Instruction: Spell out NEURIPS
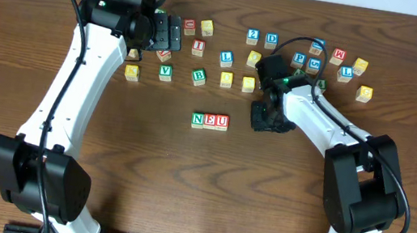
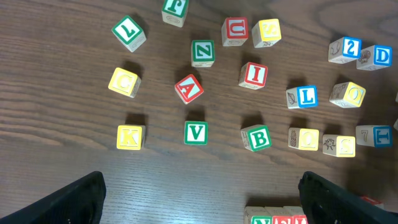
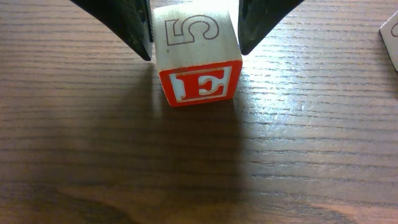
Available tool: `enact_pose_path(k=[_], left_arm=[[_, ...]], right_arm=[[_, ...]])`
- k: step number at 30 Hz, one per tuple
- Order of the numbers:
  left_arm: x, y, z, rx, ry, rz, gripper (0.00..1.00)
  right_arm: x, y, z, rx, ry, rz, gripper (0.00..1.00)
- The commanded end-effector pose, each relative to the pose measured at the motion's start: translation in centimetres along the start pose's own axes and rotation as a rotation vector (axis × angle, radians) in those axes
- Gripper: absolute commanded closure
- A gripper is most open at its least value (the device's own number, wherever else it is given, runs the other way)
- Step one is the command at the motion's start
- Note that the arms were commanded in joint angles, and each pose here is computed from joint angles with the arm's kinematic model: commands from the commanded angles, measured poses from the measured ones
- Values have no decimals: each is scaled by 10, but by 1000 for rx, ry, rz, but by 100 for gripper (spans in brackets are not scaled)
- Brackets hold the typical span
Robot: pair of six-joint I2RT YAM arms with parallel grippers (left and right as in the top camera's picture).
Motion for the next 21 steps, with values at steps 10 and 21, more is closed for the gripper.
enact_pose_path(k=[10, 21], left_arm=[[1, 2, 6, -18, -10, 7, 2], [1, 2, 6, -18, -10, 7, 2]], right_arm=[[0, -2, -2, 6, 4, -16, 68], [-1, 9, -3, 35, -2, -20, 77]])
Point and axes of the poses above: each gripper's point midway between its finger pads, its own y axis back along the fingers, its own x axis along the line the jaws close on, z = x × y, the point moved 1 cm from there along y, back along the fingers, and after that the axes turned 11 degrees about y, right-handed, at the moved point
